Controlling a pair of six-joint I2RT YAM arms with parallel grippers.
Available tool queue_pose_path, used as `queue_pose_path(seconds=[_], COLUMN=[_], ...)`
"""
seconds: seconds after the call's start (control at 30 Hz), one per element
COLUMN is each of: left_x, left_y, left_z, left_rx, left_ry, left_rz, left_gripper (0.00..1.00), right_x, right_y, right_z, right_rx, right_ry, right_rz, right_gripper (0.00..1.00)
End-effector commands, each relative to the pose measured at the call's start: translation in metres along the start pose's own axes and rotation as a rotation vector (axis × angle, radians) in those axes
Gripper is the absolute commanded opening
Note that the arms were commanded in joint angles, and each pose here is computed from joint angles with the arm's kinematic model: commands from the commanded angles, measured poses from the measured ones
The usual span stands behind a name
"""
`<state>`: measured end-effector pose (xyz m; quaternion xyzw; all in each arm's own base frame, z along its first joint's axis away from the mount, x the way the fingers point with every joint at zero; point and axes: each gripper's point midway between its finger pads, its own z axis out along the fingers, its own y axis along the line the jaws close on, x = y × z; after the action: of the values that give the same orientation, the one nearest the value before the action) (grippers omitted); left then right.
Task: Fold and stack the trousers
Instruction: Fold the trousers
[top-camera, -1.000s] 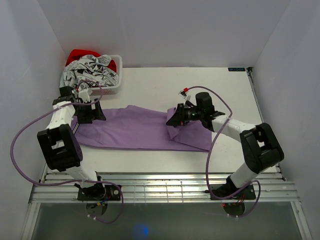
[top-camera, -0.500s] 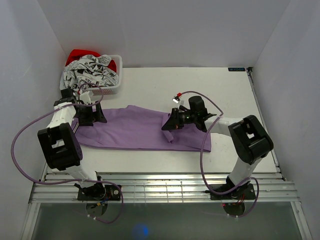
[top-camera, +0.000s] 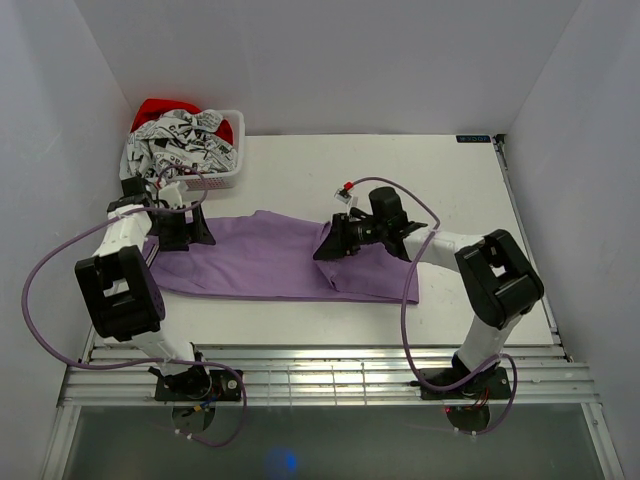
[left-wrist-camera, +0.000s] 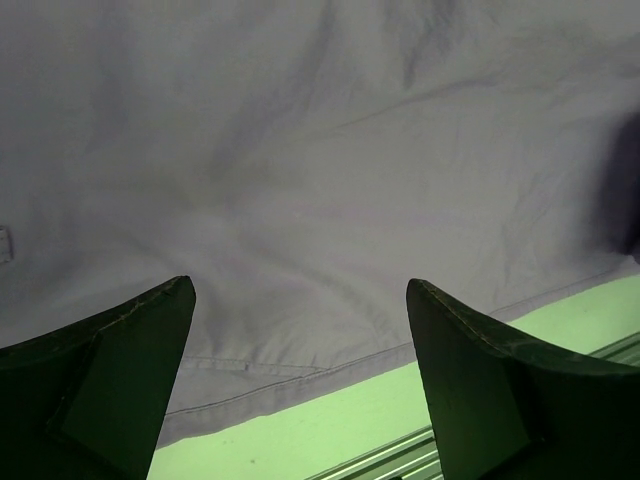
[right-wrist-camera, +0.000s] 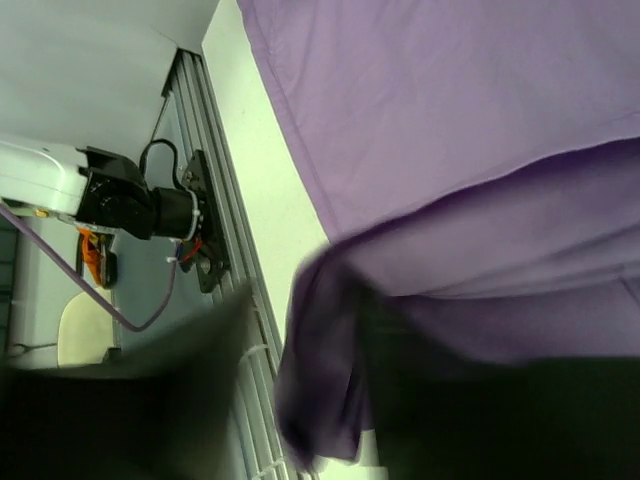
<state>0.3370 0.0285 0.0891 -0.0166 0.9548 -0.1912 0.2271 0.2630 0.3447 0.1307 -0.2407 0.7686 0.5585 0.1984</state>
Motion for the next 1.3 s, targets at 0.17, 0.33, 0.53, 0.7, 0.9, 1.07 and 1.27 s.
queue_pose_path(seconds=[0.17, 0.33, 0.53, 0.7, 0.9, 1.07, 1.27], left_x=[-0.024, -0.014, -0.015, -0.022, -0.027, -0.004, 0.007], left_y=[-0.098, -0.151, -0.199, -0.235, -0.254, -0.258, -0.265], left_z=[-0.054, -0.045, -0.005, 0.023, 0.065, 0.104, 0.124], left_rx=[0.434, 0.518, 0.552, 0.492, 0.342, 0.344, 0.311], left_ry=[-0.228, -0.222, -0.175, -0.170, -0.116, 0.034, 0.041], left_rz=[0.176, 0.277, 0.178, 0.177, 0.160, 0.069, 0.104], left_gripper=[0.98, 0.98, 0.94, 0.98, 0.98, 0.96, 0.88], right_x=[0.011, -0.020, -0.039, -0.013, 0.027, 0.049, 0.068], right_y=[-0.004, 0.014, -0.037, -0.102, -0.141, -0.158, -0.167], right_z=[0.004, -0.032, -0.110, -0.175, -0.196, -0.199, -0.196], right_rx=[-0.022, -0.013, 0.206, 0.577, 0.745, 0.782, 0.760], right_ry=[0.079, 0.043, -0.022, 0.042, 0.127, 0.184, 0.227], right_rz=[-0.048, -0.218, -0.179, -0.100, -0.020, 0.061, 0.096], right_gripper=[0.94, 0.94, 0.85, 0.82, 0.79, 0.79, 0.71])
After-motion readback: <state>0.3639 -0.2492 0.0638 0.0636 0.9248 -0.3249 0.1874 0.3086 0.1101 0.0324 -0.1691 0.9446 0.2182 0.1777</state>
